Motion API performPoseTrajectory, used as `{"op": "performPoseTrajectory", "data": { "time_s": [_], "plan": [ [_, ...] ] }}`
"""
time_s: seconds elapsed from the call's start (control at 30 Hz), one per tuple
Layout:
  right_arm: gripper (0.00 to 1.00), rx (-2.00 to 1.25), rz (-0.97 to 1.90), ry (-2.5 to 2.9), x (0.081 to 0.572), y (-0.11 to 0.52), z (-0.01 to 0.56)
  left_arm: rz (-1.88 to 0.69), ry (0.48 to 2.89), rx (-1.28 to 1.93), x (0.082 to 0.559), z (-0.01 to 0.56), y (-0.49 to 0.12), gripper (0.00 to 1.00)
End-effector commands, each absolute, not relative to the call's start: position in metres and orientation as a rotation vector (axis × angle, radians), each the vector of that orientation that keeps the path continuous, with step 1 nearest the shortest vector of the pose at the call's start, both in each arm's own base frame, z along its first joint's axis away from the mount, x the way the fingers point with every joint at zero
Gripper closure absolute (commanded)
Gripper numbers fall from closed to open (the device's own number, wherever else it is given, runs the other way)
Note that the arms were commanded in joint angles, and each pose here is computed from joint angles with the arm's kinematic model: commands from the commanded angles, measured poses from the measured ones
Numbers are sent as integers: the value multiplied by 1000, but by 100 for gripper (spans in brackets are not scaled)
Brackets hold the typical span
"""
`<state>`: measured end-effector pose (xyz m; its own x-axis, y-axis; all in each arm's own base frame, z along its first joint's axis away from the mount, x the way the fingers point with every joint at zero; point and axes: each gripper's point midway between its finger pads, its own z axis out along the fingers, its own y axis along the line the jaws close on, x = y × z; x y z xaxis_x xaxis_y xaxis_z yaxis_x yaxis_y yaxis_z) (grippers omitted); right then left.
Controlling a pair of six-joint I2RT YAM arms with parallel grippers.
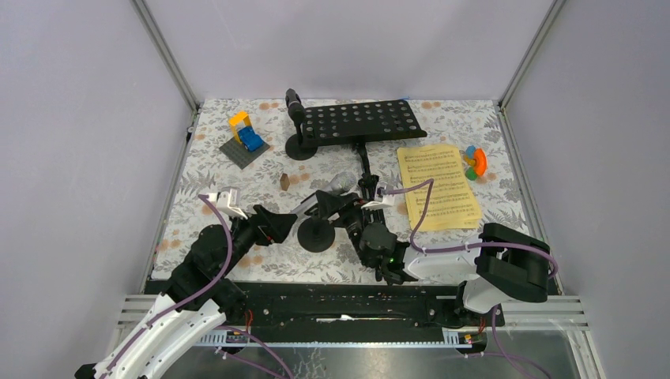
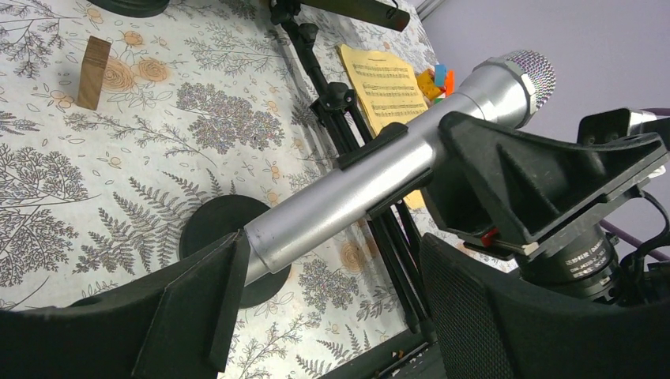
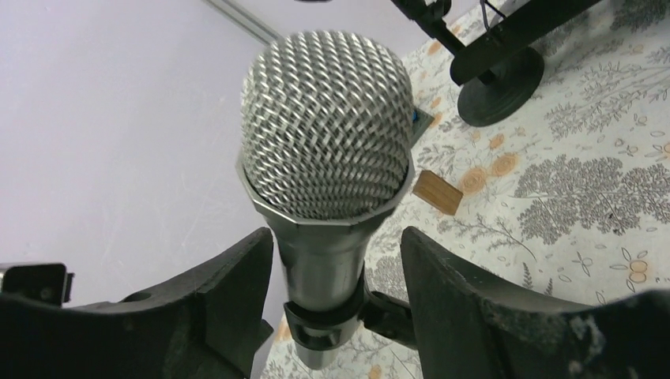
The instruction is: Pack up the instrument practice props
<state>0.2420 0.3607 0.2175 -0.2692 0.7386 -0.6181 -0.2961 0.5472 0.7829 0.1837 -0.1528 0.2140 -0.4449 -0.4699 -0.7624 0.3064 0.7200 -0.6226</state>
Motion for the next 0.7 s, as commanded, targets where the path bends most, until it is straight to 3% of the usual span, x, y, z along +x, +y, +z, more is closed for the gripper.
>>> {"op": "performPoseTrajectory", "data": {
  "time_s": [0.0, 0.33, 0.5, 0.6, 0.67],
  "plan": [
    [33, 498, 1053, 1427, 249, 350, 244, -909, 1769, -139, 187, 228, -153, 17],
    [34, 477, 1062, 1441, 252, 366, 244, -910, 1767, -137, 186, 227, -152, 17],
    [65, 484, 1056, 1431, 253, 366, 241, -908, 1761, -139, 186, 228, -151, 17],
    [96, 472, 1048, 1411, 254, 366, 249, -899, 1760, -137, 187, 227, -150, 16],
    [100, 493, 1038, 1395, 256, 363, 255, -886, 1750, -142, 189, 229, -148, 14]
  ]
}}
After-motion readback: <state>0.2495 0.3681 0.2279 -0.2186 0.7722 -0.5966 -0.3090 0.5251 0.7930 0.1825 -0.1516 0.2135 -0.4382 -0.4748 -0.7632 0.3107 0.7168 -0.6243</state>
